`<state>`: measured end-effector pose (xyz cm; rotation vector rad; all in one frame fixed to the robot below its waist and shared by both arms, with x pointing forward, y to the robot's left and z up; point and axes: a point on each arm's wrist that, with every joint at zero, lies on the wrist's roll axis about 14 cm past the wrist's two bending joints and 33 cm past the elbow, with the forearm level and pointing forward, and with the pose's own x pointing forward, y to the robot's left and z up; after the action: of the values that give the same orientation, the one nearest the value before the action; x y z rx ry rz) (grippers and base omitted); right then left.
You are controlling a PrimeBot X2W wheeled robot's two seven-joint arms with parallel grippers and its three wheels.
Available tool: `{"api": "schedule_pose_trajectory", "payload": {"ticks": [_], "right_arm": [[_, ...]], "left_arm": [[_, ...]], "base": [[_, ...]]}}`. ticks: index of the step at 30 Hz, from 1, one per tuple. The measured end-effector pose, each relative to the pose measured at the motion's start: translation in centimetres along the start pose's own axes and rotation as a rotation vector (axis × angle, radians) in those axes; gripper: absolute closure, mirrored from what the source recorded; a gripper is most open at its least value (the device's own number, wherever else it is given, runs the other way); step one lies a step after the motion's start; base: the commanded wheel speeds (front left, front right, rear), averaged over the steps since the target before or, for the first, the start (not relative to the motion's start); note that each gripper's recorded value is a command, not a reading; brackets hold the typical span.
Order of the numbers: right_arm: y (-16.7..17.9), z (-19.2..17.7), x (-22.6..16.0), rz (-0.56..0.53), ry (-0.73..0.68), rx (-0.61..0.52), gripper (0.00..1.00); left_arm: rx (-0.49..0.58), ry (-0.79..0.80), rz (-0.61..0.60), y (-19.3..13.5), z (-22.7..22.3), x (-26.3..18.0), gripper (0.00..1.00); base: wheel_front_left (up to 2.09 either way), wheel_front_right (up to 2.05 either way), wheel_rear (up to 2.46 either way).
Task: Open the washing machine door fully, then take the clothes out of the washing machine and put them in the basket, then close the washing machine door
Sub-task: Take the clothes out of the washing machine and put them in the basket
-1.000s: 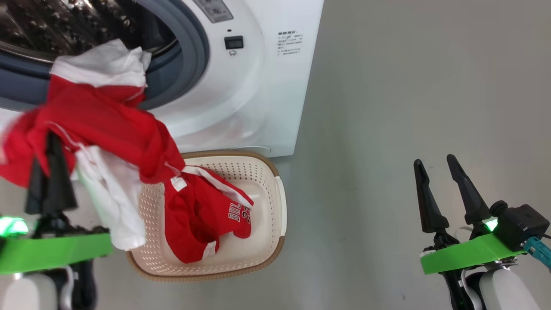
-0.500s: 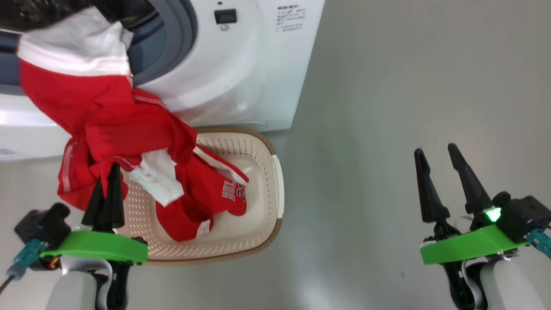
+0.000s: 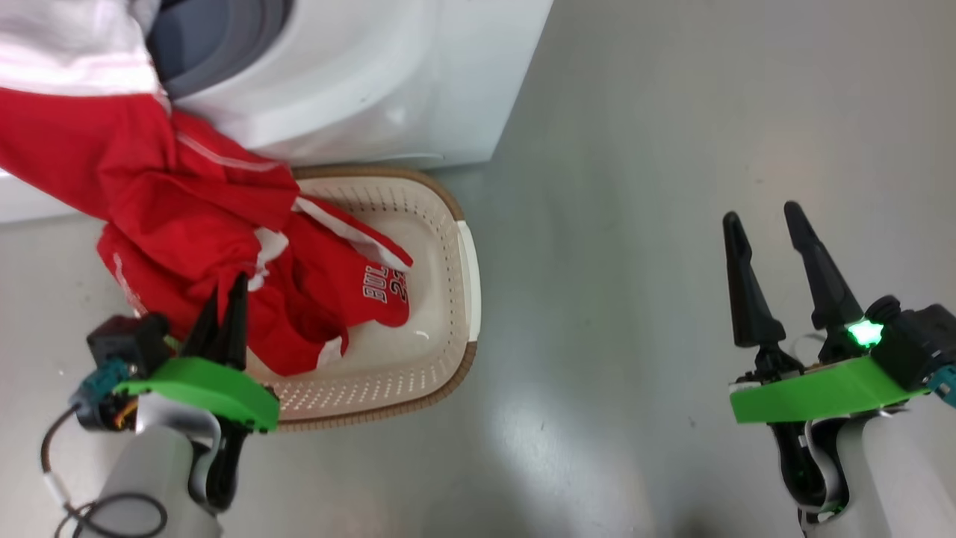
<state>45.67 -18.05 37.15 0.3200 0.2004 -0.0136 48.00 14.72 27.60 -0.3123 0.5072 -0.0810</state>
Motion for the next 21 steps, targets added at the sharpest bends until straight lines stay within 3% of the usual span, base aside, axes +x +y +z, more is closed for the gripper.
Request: {"api": "schedule_pose_trajectory", "payload": {"ticks": [18,21], "right_arm": [[-0.8,-2.9,2.6,-0.004,0.042,-0.003,0.00],[-0.6,-2.7,2.8,0.002,0.034,-0.003,0.00]], "left_arm": [[0.018,0.103,0.017,1.7,-3.2,4.6,1.00],[0.019,0.099,0.020,1.8,-3.0,4.6,0.89]], "base": [[0.00,0.00,0.00],[0.00,0.00,0.00]]}}
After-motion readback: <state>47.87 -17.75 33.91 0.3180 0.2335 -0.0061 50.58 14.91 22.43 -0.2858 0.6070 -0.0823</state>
